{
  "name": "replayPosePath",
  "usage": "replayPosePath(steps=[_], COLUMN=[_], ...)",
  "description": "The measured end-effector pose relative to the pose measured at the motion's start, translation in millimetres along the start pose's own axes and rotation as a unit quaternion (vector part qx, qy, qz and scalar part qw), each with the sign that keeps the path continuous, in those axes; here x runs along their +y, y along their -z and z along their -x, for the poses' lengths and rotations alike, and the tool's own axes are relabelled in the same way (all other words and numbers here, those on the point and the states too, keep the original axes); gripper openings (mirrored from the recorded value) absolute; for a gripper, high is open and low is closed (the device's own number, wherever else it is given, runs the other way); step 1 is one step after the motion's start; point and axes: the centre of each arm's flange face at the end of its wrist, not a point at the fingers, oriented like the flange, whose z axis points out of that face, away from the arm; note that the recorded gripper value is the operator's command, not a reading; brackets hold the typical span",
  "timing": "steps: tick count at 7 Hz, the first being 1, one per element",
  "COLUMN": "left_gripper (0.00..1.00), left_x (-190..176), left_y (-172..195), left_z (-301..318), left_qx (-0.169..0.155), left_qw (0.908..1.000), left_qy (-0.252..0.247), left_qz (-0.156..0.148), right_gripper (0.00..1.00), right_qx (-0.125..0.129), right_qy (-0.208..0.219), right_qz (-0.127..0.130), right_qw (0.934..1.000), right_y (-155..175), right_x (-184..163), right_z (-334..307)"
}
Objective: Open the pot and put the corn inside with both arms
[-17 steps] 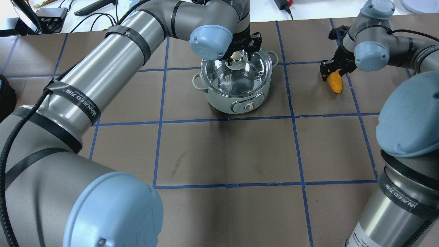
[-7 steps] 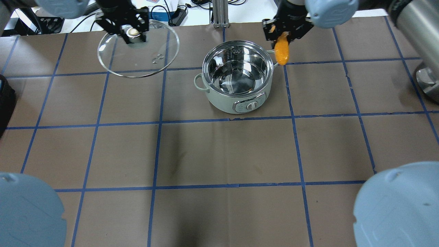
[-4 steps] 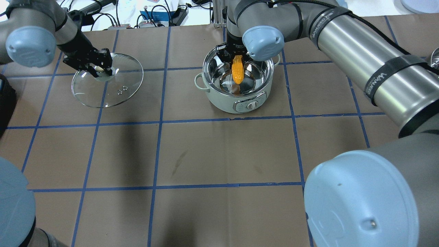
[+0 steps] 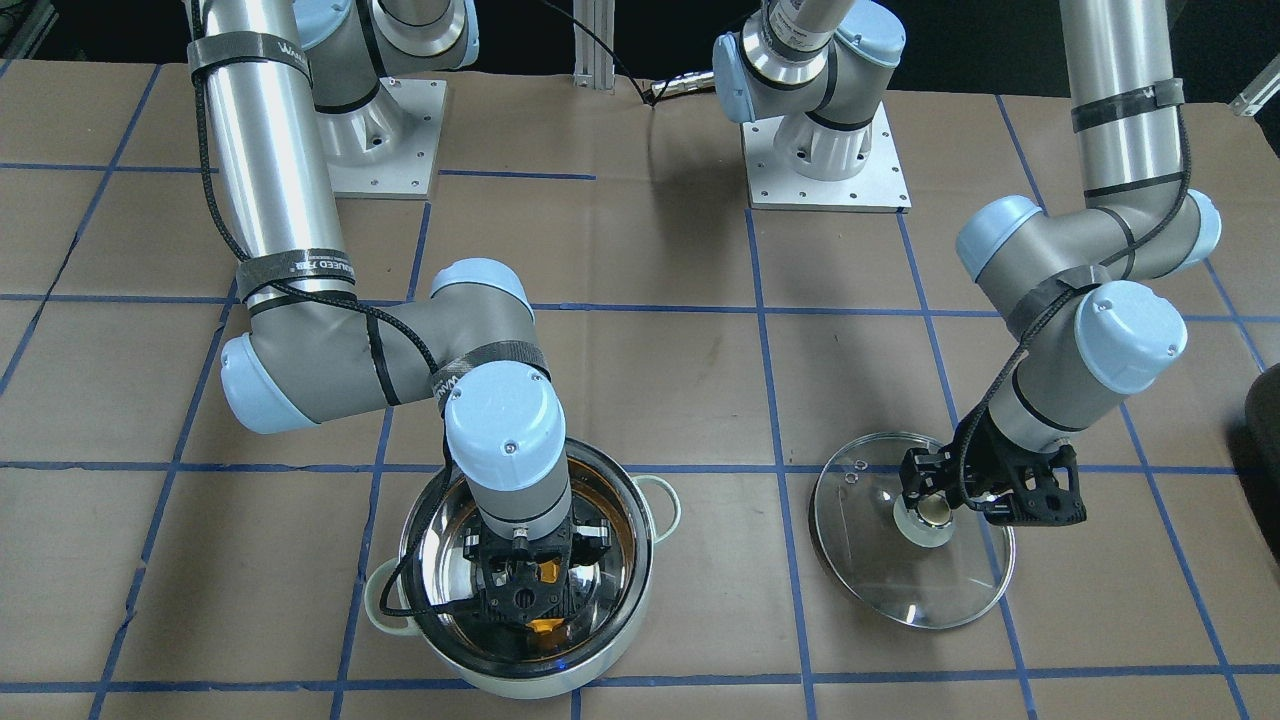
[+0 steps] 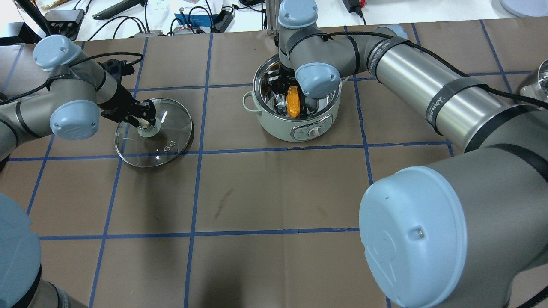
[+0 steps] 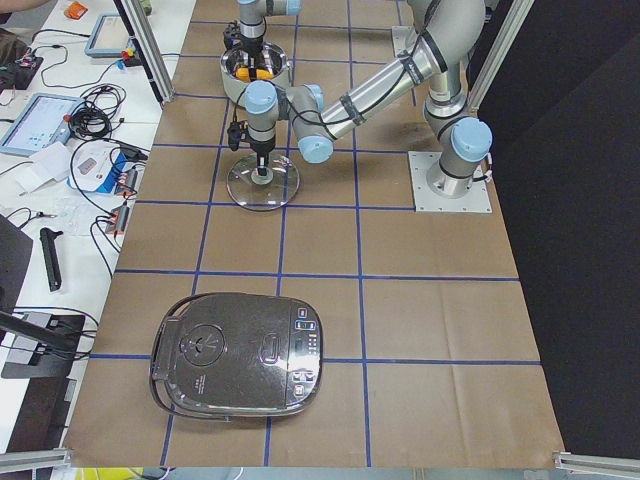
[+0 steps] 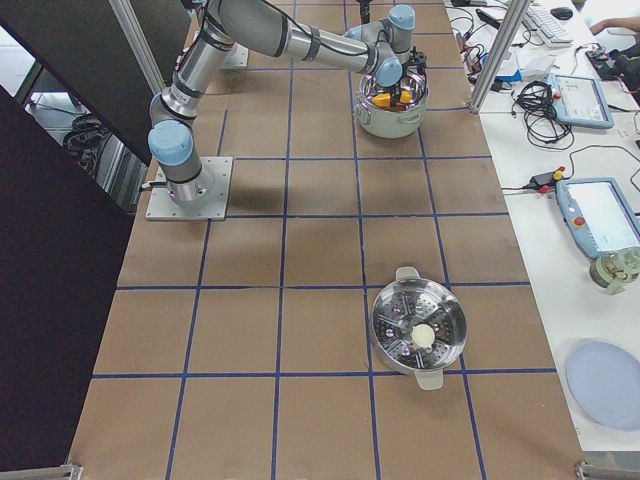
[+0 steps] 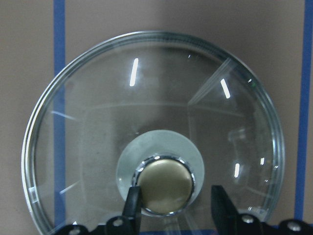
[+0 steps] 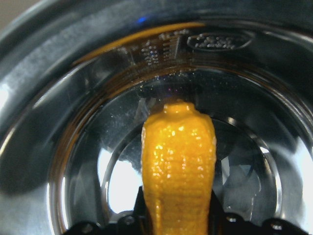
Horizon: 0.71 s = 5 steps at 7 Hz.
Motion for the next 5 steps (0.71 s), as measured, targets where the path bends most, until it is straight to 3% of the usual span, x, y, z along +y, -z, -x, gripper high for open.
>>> replayPosePath(steps=[2,3,5], left_gripper=[1.0,1.0,1.0], left_x=[-3,0,16], left_y=[24,55,144], left_z=[-24,-42,-67], left_qx=[0.002,-0.012,-0.038], left_qw=[0.9998,0.9998,0.9987], left_qy=[0.007,-0.002,-0.012], left_qz=[-0.018,-0.015,0.031], right_gripper=[1.0,1.0,1.0], right_qx=[0.01,0.01,0.01], right_qy=[0.005,0.007,0.002], right_qz=[-0.009,-0.021,-0.029], right_qw=[0.9999,0.9997,0.9995], right_y=[12,38,113], right_x=[0,2,16], right_z=[-3,-4,-19])
